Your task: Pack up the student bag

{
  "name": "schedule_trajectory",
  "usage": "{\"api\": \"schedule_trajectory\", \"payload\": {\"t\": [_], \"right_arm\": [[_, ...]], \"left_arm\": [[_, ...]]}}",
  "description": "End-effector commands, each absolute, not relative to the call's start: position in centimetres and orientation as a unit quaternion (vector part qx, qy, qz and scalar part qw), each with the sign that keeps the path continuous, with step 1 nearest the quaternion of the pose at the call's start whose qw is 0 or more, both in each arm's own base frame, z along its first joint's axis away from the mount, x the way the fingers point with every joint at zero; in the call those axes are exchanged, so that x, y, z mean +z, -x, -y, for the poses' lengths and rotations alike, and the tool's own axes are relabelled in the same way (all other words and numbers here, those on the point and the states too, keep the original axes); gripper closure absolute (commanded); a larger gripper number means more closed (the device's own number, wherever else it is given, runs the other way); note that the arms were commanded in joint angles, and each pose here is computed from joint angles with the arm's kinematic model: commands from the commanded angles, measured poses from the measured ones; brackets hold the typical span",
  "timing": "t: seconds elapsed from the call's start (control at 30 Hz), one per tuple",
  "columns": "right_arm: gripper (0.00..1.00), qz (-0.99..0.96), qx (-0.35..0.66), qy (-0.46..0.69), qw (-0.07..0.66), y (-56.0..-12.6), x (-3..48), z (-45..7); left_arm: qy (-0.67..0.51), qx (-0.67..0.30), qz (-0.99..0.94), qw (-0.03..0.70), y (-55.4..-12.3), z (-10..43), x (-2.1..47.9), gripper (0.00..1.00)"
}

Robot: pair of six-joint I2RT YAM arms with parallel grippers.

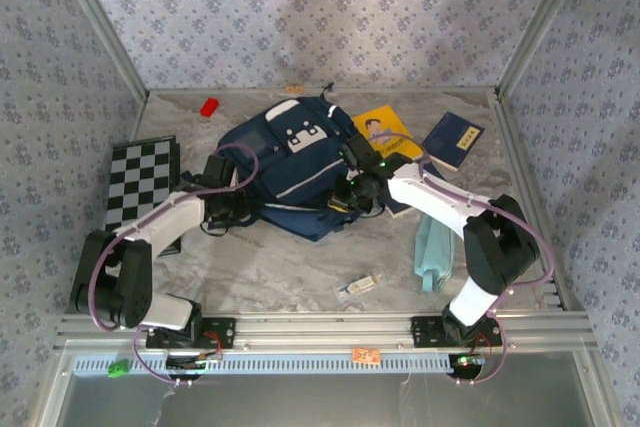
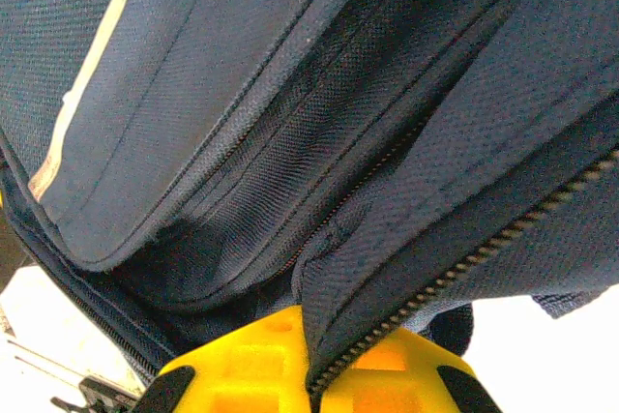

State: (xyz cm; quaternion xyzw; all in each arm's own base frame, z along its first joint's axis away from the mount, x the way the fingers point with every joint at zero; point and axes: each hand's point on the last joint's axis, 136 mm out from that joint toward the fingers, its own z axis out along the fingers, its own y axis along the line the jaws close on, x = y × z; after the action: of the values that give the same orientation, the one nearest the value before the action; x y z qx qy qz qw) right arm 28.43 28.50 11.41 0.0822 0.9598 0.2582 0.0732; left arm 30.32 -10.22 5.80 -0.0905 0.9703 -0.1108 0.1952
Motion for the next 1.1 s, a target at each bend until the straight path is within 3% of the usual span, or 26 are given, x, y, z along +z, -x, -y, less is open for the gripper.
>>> {"api": "schedule_trajectory", "payload": {"t": [0.0, 0.53, 0.57, 0.63, 0.77, 0.8, 0.87, 1.07], "right_arm": [[1.0, -0.955, 0.271, -0.076, 0.097, -28.9, 12.2, -31.0], [1.0, -0.948, 0.275, -0.086, 0.139, -28.8, 12.8, -34.3], [1.0, -0.946, 0.276, -0.085, 0.146, -28.7, 13.1, -34.8], [0.99, -0.943, 0.287, -0.084, 0.15, -28.7, 13.5, -35.8], [0.72, -0.937, 0.298, -0.076, 0.164, -28.2, 14.9, -36.5], [0.63, -0.934, 0.306, -0.07, 0.172, -27.9, 15.7, -36.8], [0.53, -0.929, 0.318, -0.056, 0.178, -27.2, 16.8, -37.1], [0.36, -0.939, 0.288, -0.038, 0.186, -26.1, 17.3, -33.7]], "left_arm": [[0.094, -0.087, -0.967, 0.219, -32.5, 9.0, 7.0, 1.0], [0.153, -0.062, -0.964, 0.207, -33.2, 5.7, 7.4, 1.0], [0.158, -0.064, -0.963, 0.209, -33.3, 5.7, 7.7, 0.97], [0.163, -0.071, -0.962, 0.209, -33.3, 5.9, 8.3, 0.82], [0.159, -0.079, -0.962, 0.21, -32.7, 6.1, 9.8, 0.53], [0.16, -0.077, -0.961, 0.212, -32.5, 5.9, 10.2, 0.52], [0.168, -0.075, -0.959, 0.216, -32.0, 5.7, 11.1, 0.5], [0.169, -0.161, -0.945, 0.229, -31.2, 8.2, 13.9, 0.49]]}}
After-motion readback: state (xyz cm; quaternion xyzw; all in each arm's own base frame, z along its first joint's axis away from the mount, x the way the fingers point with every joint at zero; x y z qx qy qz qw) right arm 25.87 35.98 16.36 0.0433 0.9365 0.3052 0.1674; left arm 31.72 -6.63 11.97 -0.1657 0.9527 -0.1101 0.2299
